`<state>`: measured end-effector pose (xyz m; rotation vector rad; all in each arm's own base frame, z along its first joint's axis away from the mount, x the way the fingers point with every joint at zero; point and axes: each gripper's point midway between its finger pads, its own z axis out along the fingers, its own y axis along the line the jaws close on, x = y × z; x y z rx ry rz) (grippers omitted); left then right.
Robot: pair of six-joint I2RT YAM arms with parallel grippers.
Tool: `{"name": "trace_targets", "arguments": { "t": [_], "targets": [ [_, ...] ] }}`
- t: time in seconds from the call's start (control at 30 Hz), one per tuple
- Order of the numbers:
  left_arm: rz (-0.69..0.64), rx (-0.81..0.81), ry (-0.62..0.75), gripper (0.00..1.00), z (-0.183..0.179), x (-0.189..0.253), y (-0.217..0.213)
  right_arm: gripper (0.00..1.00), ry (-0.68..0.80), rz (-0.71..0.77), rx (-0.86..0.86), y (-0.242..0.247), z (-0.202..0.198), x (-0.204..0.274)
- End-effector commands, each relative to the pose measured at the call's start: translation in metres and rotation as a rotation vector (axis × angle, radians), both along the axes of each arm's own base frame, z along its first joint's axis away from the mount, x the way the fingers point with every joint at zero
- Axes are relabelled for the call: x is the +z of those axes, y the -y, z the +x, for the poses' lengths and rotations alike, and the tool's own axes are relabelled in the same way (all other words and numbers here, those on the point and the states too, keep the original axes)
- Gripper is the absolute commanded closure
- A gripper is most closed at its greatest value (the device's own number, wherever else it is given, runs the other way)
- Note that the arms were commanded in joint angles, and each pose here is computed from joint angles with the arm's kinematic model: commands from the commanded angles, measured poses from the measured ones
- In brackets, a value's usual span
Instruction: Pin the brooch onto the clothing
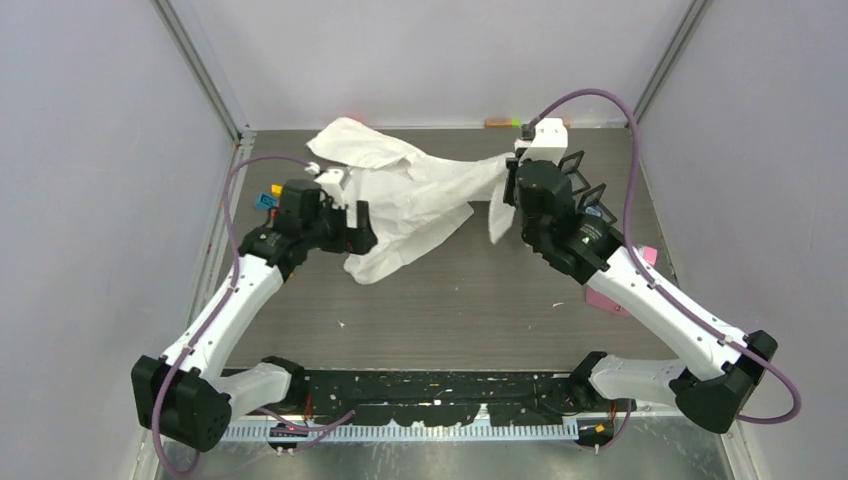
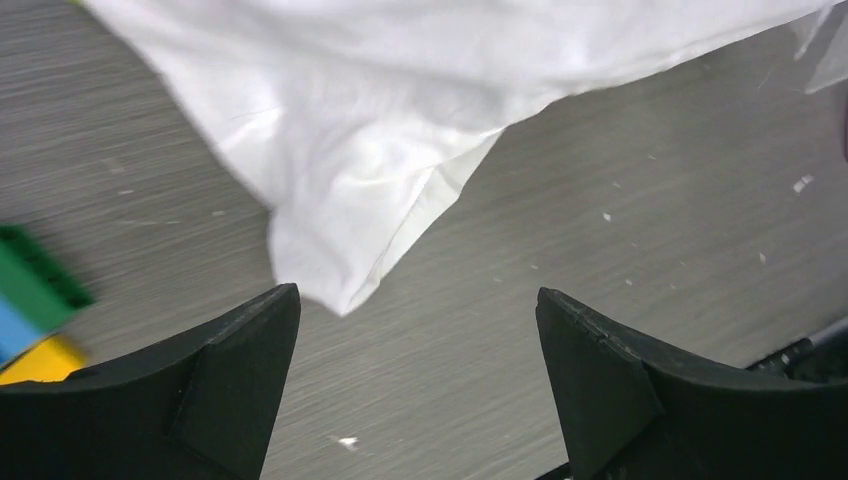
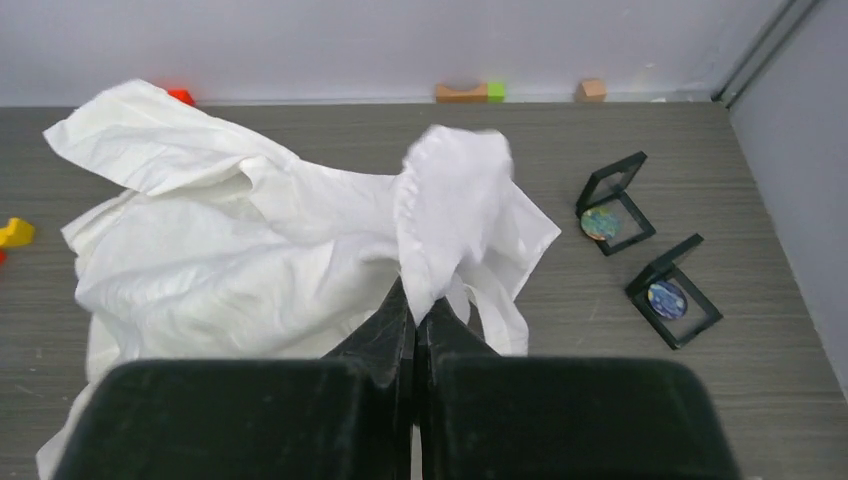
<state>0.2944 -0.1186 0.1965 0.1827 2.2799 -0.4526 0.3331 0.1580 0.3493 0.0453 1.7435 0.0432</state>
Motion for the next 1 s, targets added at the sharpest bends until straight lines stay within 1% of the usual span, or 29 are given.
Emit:
{"name": "trace_targets", "arguments": {
  "t": [0.0,0.13,0.27,0.3,0.33,0.4,0.5,0.6,0.7,0.77,0.8,0.83,0.97],
  "targets": [
    [-0.044,-0.02,0.016,0.09,0.002,-0.015,0.043,1.0,-0.041,-0.076,-0.084,0.019,-0.002,-0.021],
    [-0.082,0.009,-0.009,0.09,0.008,-0.047,0.062,1.0,-0.029,-0.057,-0.1,0.027,-0.01,-0.015],
    [-0.095,0.047,-0.069,0.09,0.004,-0.074,0.065,1.0,-0.015,-0.048,-0.116,0.036,-0.017,-0.008],
    [-0.124,0.052,-0.007,0.09,0.0,-0.052,0.063,1.0,-0.013,-0.051,-0.121,0.038,-0.018,-0.007],
    [-0.082,0.065,-0.061,0.09,-0.002,-0.076,0.062,1.0,-0.007,-0.052,-0.131,0.042,-0.02,-0.005],
    [-0.046,0.108,-0.047,0.08,-0.007,-0.08,0.052,1.0,0.0,-0.059,-0.149,0.047,-0.022,-0.004],
    [-0.026,0.163,-0.047,0.08,-0.018,-0.087,0.038,1.0,0.009,-0.065,-0.168,0.053,-0.024,0.0],
    [-0.014,0.207,-0.072,0.02,-0.029,-0.1,0.027,1.0,0.014,-0.066,-0.178,0.057,-0.026,0.0],
    [-0.038,0.229,-0.098,0.0,-0.034,-0.108,0.027,1.0,0.015,-0.05,-0.169,0.056,-0.027,-0.001],
    [-0.085,0.214,-0.096,0.0,-0.032,-0.108,0.036,1.0,0.013,-0.036,-0.155,0.054,-0.028,-0.002],
    [-0.118,0.199,-0.095,0.01,-0.031,-0.107,0.042,1.0,0.01,-0.029,-0.151,0.052,-0.028,-0.003],
    [-0.144,0.19,-0.093,0.04,-0.029,-0.105,0.048,1.0,0.005,-0.026,-0.142,0.051,-0.028,-0.004],
    [-0.196,0.195,-0.124,0.19,-0.029,-0.116,0.057,1.0,-0.011,-0.025,-0.134,0.048,-0.028,-0.009]
  ]
}}
